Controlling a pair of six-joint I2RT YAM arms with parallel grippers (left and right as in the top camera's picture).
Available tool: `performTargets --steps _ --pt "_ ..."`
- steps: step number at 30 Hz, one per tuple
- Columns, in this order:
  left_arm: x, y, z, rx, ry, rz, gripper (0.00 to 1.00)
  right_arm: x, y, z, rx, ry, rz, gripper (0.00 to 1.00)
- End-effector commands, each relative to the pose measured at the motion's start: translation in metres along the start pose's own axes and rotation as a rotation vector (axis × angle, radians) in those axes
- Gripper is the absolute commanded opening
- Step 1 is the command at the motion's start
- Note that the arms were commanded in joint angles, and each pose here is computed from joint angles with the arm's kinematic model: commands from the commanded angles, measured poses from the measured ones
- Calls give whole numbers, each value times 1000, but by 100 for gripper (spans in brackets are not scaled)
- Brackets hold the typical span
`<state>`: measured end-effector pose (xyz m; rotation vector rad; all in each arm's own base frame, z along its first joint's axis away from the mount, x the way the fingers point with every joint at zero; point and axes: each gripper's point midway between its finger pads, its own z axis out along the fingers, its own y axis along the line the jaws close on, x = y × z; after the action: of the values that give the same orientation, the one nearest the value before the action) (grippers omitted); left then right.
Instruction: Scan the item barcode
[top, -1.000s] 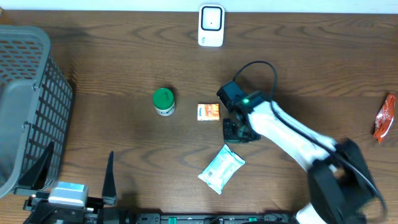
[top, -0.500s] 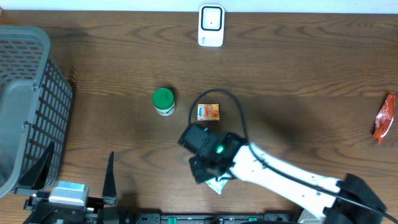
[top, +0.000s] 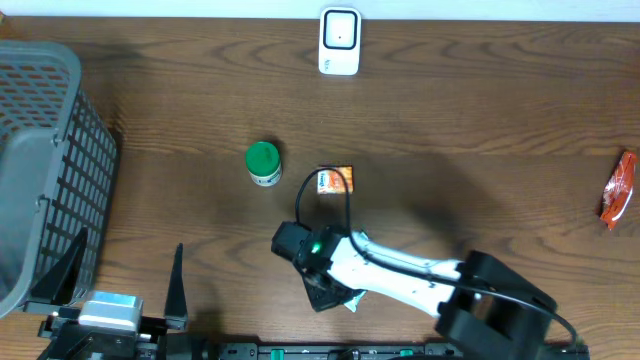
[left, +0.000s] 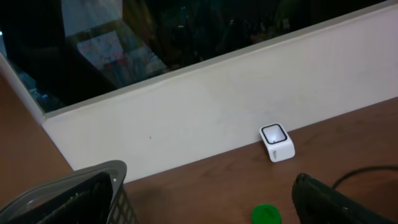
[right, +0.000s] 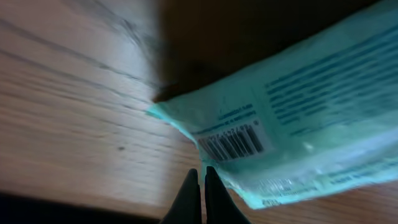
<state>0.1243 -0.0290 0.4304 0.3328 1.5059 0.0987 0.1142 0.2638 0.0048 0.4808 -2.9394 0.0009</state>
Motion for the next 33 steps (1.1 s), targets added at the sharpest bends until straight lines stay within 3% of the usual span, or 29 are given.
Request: performTargets --steps 1,6,11,19,24,25,26,28,30,33 --pt "-2 -3 -3 16 -14 7 92 10 -6 13 32 33 9 1" --pt "0 -4 -3 18 -6 5 93 -1 -34 22 117 -23 74 1" --pt "0 -4 -3 18 -5 5 93 -36 -64 17 132 -96 192 1" --pt "0 -4 -3 18 -5 5 93 -115 -45 -4 -232 -228 204 1" --pt "0 -4 -3 18 -6 5 92 -133 -41 -51 -352 -255 198 1" --pt "0 -4 -3 18 -5 5 92 -134 -44 -63 -356 -269 200 6" --pt "0 -4 -3 18 -5 5 92 -135 -47 -75 -362 -286 197 23" --pt "0 -4 -3 18 -5 5 93 -137 -53 -101 -374 -336 174 68" --pt "0 -4 -3 18 -5 5 93 -140 -60 -128 -386 -407 132 98" --pt "0 -4 -3 18 -6 5 93 -144 -77 -158 -395 -506 102 99"
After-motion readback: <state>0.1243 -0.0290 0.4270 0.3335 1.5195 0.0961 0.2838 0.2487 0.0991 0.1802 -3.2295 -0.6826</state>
